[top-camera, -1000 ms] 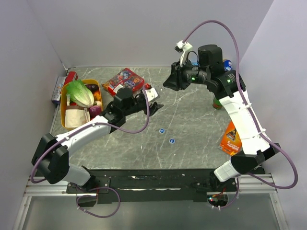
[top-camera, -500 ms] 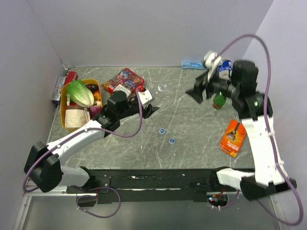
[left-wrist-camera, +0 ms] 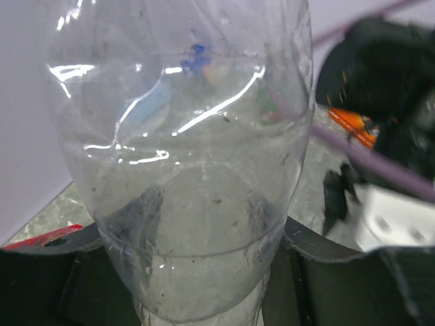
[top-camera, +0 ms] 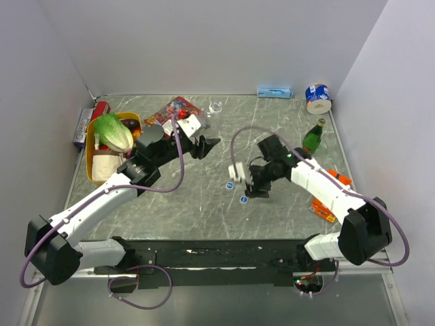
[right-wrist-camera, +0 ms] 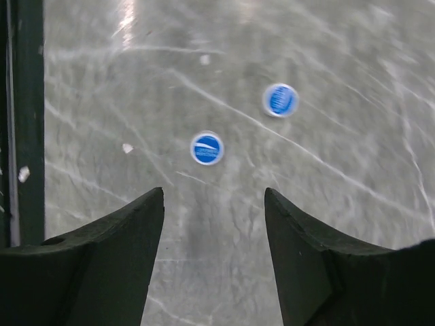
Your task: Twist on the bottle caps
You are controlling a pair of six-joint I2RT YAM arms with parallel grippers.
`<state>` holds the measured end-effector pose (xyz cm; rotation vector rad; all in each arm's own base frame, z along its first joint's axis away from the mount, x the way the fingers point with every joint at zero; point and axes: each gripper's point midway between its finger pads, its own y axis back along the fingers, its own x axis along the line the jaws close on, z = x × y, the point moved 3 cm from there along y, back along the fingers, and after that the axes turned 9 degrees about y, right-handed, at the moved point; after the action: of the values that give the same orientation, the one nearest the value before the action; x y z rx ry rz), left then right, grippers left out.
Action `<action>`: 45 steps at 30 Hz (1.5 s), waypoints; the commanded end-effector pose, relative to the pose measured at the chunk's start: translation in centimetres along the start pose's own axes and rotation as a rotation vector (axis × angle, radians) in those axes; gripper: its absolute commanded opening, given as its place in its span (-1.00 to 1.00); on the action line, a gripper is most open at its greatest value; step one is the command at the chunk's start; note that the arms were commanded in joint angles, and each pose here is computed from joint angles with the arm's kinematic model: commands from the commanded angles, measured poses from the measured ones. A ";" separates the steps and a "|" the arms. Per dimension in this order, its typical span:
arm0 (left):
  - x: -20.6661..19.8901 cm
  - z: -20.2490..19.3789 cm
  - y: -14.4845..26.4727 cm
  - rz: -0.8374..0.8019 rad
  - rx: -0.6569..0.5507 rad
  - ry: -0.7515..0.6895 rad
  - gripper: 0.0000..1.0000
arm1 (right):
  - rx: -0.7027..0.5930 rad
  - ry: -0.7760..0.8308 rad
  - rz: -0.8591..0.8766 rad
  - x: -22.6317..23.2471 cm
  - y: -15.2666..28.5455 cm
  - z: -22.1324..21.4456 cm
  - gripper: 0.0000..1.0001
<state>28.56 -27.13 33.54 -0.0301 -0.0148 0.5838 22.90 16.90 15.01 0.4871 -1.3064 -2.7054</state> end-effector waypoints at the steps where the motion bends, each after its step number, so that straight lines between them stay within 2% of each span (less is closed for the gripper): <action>1: 1.0 3.3 0.9 0.044 -0.103 -0.005 -0.98 | 0.053 0.317 0.028 -0.7 -2.4 -0.8 0.33; 7: 1.5 2.9 1.4 0.057 -0.084 0.024 -0.98 | 0.071 0.324 0.099 -0.2 -5.7 -2.2 0.29; 11: 2.0 2.6 1.5 0.075 -0.072 0.024 -0.98 | 0.087 0.318 0.138 -0.2 -6.7 -3.0 0.22; 21: 2.8 2.0 1.4 0.089 -0.063 0.029 -0.98 | 0.100 0.343 0.187 0.4 -8.4 -3.7 0.20; 28: 3.2 1.7 1.3 0.099 -0.051 0.022 -0.97 | 0.105 0.353 0.218 0.9 -9.1 -3.9 0.04; 39: 3.1 1.2 1.4 0.096 -0.047 0.022 -0.96 | 0.115 0.379 0.216 1.9 -9.3 -4.1 0.01; 45: 3.2 1.1 1.4 0.094 -0.041 0.023 -0.96 | 0.110 0.362 0.177 1.2 -9.2 -3.6 -0.19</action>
<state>30.48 -24.41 33.49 -0.0444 0.0188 0.6780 22.76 18.89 4.33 0.7068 -1.3467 -2.2411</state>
